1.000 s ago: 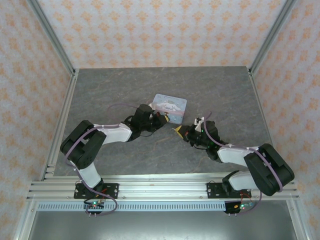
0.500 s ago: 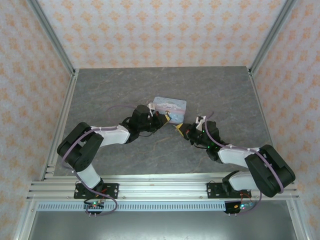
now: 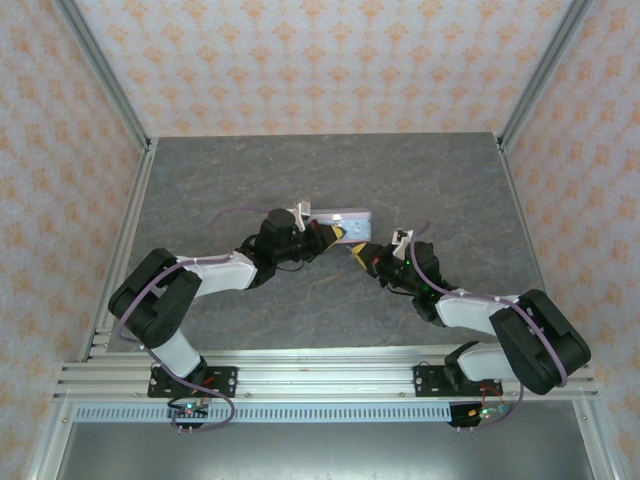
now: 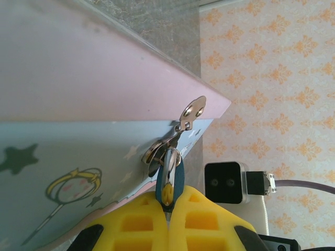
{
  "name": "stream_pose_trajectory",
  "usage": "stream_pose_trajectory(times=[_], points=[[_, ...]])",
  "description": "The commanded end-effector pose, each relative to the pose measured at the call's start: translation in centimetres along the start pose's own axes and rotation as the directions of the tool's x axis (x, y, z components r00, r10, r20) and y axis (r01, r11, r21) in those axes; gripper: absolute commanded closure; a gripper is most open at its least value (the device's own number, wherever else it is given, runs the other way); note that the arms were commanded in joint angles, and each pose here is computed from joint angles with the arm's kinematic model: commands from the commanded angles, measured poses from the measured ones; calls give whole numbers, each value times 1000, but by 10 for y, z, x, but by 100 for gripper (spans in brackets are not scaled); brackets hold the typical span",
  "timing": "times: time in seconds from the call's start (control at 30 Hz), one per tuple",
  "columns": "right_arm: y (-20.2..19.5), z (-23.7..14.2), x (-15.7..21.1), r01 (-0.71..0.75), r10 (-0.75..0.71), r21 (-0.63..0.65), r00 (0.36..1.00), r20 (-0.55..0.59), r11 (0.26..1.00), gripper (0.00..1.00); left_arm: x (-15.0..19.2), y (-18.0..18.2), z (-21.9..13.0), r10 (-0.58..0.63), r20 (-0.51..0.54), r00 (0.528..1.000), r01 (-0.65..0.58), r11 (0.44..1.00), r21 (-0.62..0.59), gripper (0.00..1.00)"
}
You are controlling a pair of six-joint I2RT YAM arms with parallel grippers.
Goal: Unlock a padlock with a key
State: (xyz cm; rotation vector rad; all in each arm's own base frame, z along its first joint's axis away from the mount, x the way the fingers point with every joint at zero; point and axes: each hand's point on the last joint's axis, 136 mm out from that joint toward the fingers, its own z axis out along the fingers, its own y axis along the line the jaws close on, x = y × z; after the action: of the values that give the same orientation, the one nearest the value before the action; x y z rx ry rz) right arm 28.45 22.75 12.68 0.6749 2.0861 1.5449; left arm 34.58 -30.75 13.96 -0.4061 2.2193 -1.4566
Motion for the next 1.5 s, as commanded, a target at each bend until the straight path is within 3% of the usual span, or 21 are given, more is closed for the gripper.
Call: stream_pose_trajectory(times=[0.0,0.37,1.47], points=[[29,-1,-9,22,-18,-84,999,44,996,100,-8,-24,-9,6,29,1000,-8,996,87,100],[39,1,-17,18,-10,-94,997,80,995,100,-9,-21,-9,-54,35,998,51,995,88,100],[34,19,-22,3,2,-73,997,71,997,100,-10,-19,-8,-56,38,998,53,996,76,100]])
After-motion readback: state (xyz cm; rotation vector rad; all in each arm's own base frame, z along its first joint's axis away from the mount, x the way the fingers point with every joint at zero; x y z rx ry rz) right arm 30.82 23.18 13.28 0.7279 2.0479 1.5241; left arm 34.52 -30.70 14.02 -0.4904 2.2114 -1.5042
